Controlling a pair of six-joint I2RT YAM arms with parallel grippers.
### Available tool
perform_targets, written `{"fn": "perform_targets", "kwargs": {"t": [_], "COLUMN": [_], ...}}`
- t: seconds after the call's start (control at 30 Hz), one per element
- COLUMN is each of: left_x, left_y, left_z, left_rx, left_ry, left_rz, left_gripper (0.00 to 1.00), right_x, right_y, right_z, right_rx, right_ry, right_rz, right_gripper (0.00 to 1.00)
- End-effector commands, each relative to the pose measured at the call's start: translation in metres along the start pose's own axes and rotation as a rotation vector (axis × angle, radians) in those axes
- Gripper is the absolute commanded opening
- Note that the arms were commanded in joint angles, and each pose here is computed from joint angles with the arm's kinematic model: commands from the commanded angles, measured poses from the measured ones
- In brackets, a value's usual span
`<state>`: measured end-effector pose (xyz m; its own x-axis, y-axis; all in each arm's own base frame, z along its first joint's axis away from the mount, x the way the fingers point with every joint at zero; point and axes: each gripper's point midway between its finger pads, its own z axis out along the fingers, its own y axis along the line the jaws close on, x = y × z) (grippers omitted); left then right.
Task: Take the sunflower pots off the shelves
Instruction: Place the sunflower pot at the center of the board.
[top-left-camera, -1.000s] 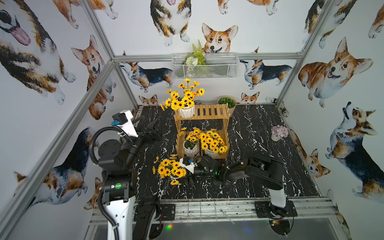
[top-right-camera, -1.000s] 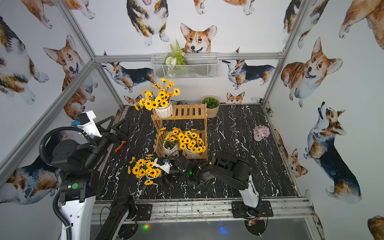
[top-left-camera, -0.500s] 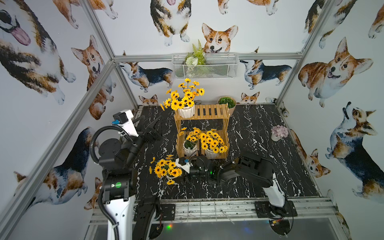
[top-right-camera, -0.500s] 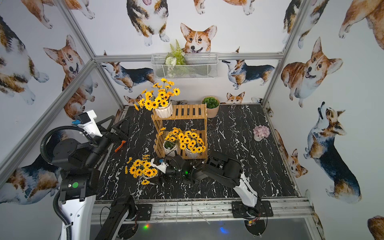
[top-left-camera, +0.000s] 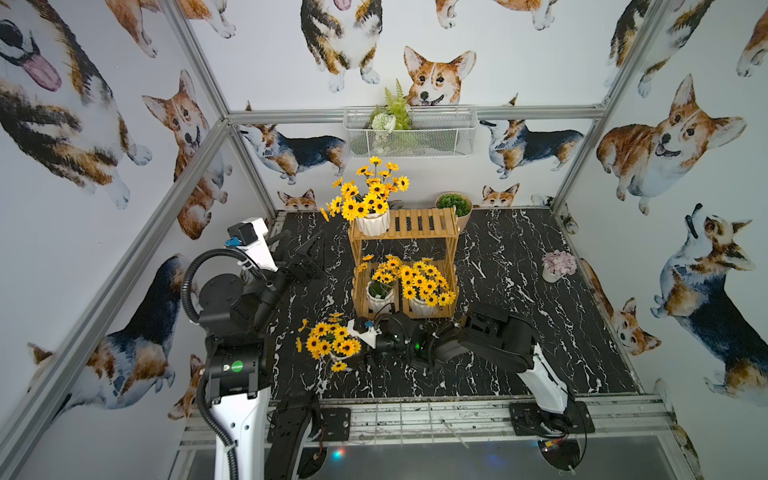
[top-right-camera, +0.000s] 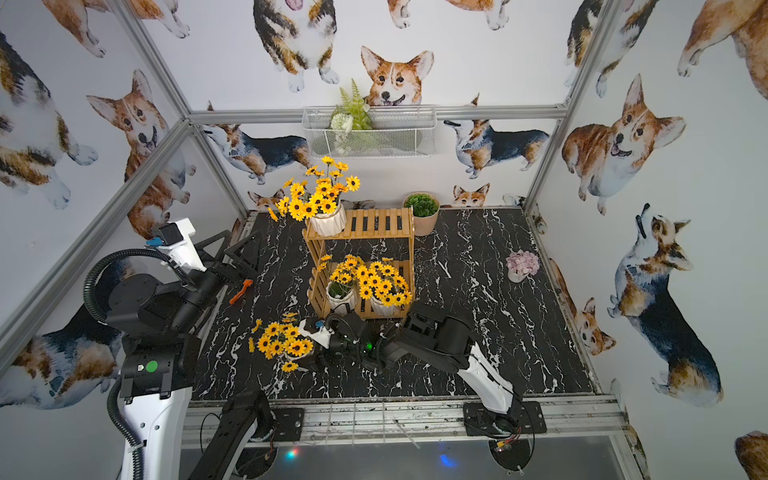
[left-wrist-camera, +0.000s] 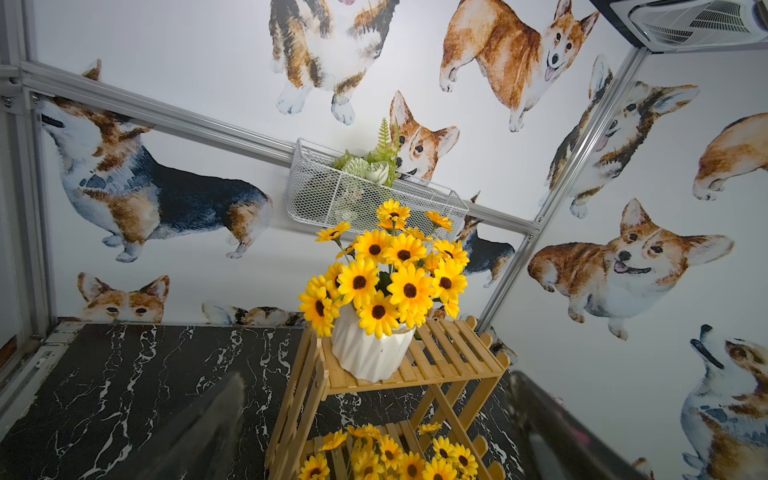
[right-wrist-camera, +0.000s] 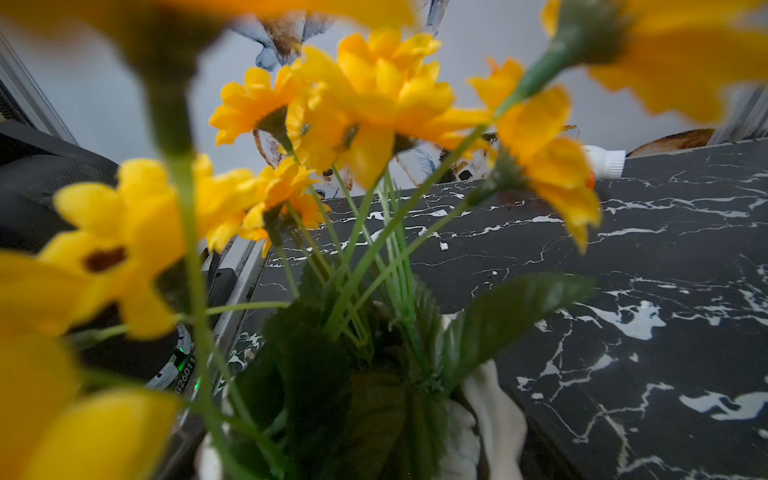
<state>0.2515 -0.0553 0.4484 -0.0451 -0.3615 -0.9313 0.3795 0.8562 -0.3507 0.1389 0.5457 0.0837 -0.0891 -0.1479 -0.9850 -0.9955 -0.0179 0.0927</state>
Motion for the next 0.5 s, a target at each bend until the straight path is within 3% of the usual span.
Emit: {"fn": "perform_targets", "kwargs": {"t": [0.0, 0.47], "left_x": [-0.005, -0.004], "left_y": [-0.004, -0.003], "left_z": [0.000, 0.000], "left_rx": [0.017, 0.013], "left_ry": [-0.017, -0.015], "left_rz": [0.015, 0.017], "left_gripper": [1.00, 1.00], "right_x": [-0.026, -0.006], "right_y": [0.003, -0.001], "right_z": [0.003, 0.011], "right_rx": [-0.023, -0.024], "right_ry": [-0.109, -0.076], "right_rz": [-0.038, -0.015], "right_gripper": [0.00, 0.00]}}
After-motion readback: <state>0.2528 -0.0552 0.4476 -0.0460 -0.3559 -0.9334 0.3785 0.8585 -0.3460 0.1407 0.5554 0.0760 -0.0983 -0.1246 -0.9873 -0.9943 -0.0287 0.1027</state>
